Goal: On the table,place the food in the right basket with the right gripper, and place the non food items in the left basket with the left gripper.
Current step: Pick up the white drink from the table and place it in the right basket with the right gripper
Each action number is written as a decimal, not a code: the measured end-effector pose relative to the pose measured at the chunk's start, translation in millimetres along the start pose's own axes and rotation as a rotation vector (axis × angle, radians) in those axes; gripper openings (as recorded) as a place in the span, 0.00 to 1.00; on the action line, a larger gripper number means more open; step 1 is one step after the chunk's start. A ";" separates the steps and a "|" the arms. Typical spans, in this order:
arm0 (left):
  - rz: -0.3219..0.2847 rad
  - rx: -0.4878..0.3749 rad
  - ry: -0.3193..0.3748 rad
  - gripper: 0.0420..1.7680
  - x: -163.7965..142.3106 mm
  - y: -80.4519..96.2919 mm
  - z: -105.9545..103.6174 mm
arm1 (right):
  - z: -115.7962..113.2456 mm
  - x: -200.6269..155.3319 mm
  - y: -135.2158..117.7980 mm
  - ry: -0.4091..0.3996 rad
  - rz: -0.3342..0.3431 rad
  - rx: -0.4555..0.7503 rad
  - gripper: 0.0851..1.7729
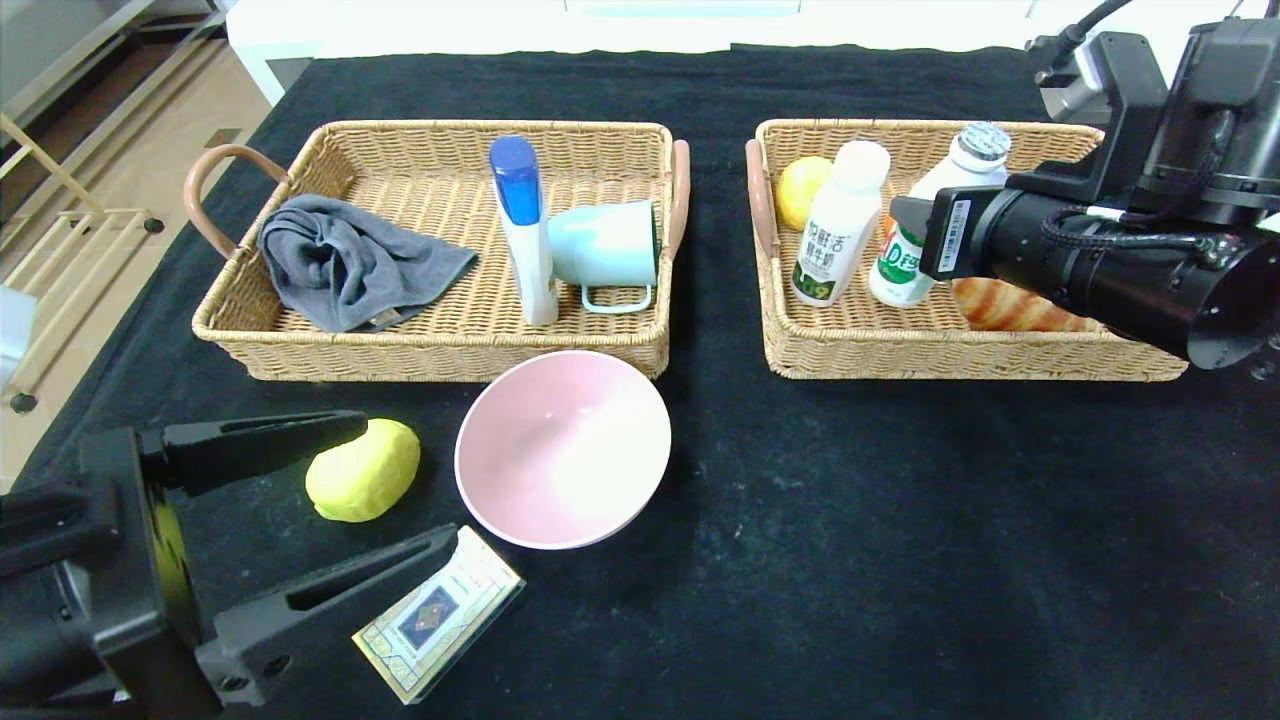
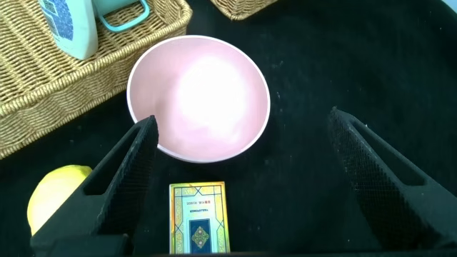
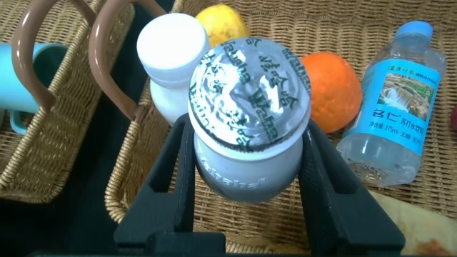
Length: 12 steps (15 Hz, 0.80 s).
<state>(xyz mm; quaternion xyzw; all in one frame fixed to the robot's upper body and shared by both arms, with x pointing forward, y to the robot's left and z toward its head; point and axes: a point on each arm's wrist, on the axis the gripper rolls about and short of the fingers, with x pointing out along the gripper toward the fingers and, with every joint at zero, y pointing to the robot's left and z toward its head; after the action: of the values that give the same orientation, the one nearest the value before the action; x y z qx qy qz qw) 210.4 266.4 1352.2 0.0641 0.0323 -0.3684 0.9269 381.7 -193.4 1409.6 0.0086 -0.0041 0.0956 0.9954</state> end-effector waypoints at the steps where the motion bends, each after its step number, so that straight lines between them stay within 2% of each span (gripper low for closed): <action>1: 0.000 0.000 0.000 0.97 0.0 0.0 0.0 | -1.4 1.6 0.0 0.002 -0.001 0.000 0.47; 8: 0.000 0.001 -0.002 0.97 0.0 0.0 0.4 | -5.2 5.5 0.9 0.006 -0.003 -0.001 0.47; 12: 0.000 0.000 -0.001 0.97 0.0 0.0 0.2 | -4.7 4.7 1.2 0.003 -0.001 -0.002 0.68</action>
<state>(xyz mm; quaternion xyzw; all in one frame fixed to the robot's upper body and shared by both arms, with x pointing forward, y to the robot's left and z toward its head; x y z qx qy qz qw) 210.4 266.4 1352.4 0.0641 0.0319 -0.3686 0.9268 386.1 -191.2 1404.9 0.0075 -0.0029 0.0953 0.9954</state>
